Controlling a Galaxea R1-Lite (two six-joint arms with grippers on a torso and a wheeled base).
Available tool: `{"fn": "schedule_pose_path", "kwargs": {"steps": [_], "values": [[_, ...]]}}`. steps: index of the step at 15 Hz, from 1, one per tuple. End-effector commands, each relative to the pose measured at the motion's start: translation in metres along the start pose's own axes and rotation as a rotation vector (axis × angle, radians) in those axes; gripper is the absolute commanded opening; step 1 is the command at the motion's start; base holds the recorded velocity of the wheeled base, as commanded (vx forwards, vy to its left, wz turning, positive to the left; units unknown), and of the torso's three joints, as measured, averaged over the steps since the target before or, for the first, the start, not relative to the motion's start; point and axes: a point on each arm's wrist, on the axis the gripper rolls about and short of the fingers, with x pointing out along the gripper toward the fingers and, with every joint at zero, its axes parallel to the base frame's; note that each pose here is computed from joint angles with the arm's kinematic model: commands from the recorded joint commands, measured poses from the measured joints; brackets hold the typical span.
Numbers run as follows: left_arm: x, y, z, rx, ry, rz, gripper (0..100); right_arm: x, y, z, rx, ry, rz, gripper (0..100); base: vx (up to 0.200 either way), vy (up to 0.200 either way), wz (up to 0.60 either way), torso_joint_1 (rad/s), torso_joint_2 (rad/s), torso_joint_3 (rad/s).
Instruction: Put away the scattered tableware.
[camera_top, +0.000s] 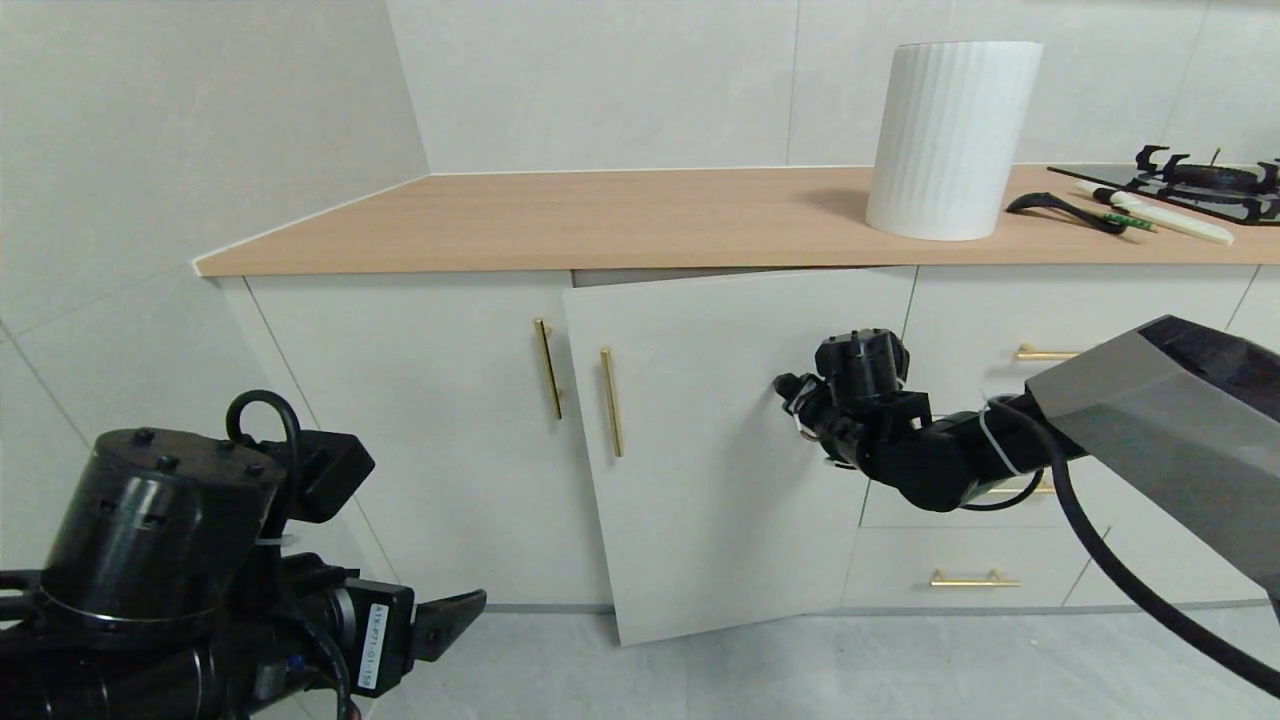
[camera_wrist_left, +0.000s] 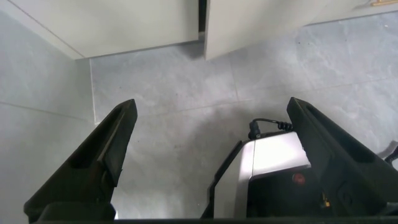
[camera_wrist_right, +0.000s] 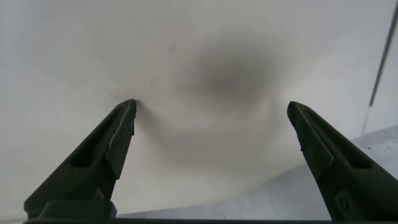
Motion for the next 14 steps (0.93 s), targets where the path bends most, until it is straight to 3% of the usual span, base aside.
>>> {"fn": "schedule_pose_path", "kwargs": {"steps": [1, 4, 14], "values": [[0.001, 0.000, 0.000, 0.000, 0.003, 0.001, 100, 0.010, -0.006, 0.001, 0.005, -0.026, -0.028, 100, 0.000, 0.000, 0.00, 0.000, 0.00, 0.000], [0.001, 0.000, 0.000, 0.000, 0.003, 0.001, 100, 0.021, -0.008, 0.003, 0.012, -0.082, -0.070, 100, 0.000, 0.000, 0.00, 0.000, 0.00, 0.000], [0.001, 0.000, 0.000, -0.001, 0.003, 0.003, 100, 0.021, -0.012, 0.009, 0.016, -0.094, -0.080, 100, 0.000, 0.000, 0.00, 0.000, 0.00, 0.000]]}}
